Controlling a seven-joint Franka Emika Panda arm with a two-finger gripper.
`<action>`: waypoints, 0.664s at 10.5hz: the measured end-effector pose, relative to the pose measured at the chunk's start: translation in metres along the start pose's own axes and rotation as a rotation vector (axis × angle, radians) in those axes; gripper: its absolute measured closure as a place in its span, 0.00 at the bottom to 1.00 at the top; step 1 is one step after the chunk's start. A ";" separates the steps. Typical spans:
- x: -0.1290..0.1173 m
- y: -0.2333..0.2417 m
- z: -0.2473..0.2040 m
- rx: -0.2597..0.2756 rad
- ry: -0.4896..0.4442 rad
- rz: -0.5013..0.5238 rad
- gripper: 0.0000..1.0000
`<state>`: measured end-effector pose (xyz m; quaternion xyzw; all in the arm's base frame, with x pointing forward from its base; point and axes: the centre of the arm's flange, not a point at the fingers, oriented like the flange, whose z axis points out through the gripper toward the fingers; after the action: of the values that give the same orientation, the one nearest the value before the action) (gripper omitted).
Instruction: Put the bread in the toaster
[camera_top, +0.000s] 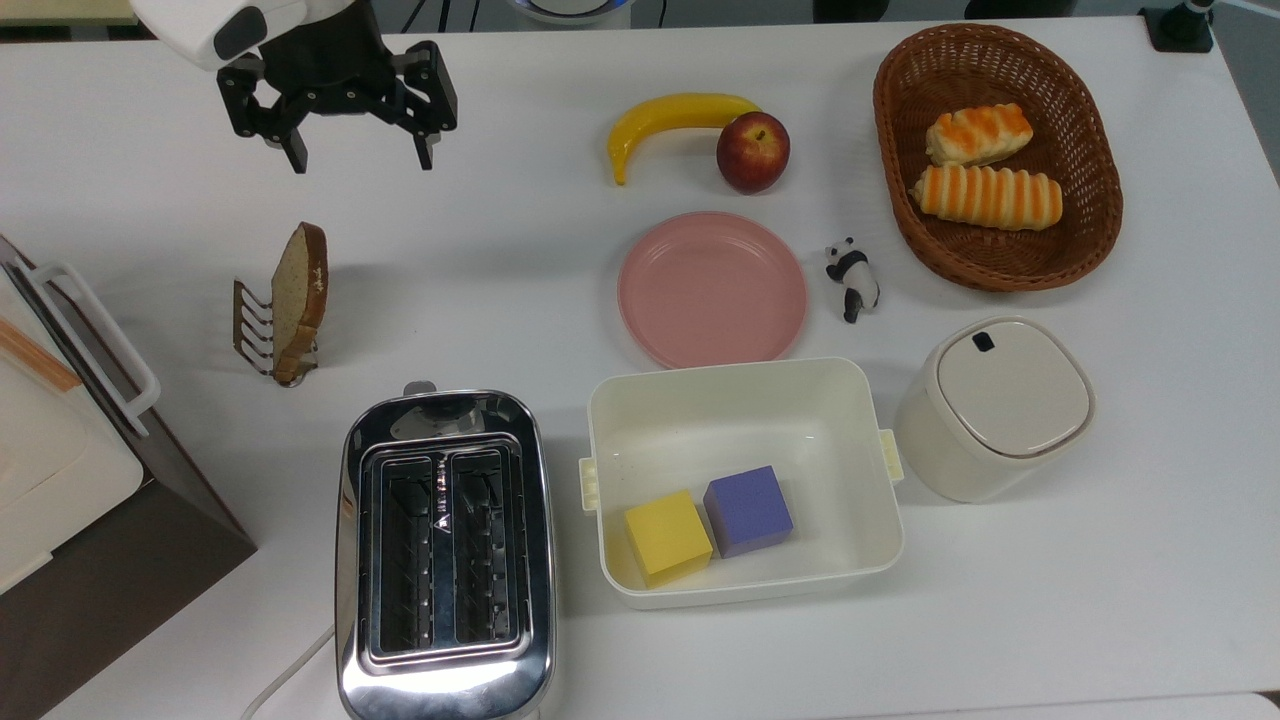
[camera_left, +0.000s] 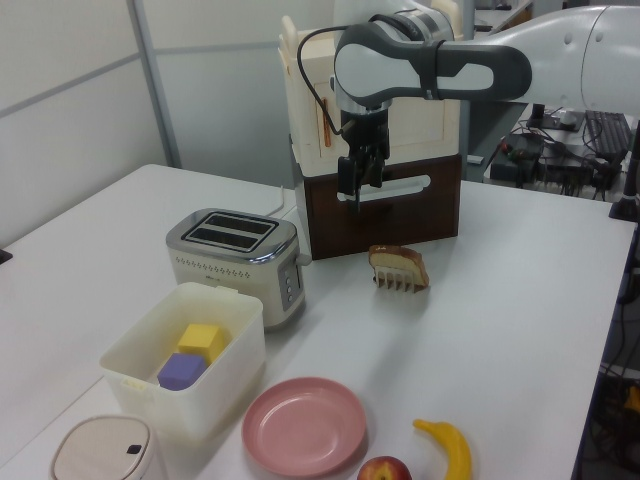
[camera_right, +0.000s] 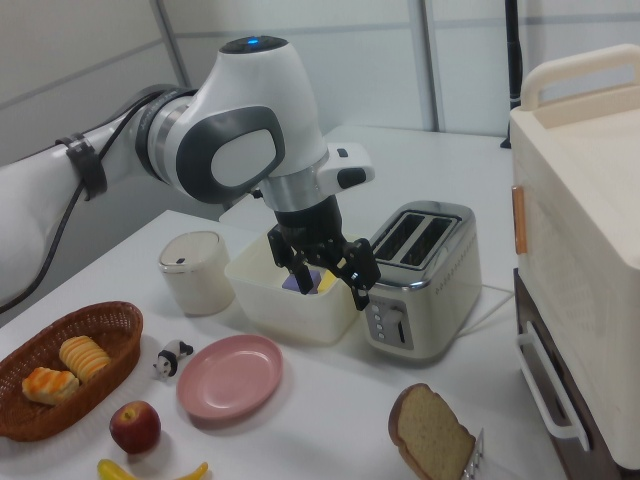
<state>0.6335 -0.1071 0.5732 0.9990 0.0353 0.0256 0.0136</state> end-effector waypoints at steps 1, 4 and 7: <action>0.000 0.000 0.000 0.000 0.000 -0.001 0.00; -0.004 0.013 0.000 -0.010 -0.002 0.020 0.00; -0.011 0.035 0.005 -0.046 -0.025 0.047 0.00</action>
<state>0.6253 -0.1431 0.5687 0.9992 0.0112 0.0142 0.0366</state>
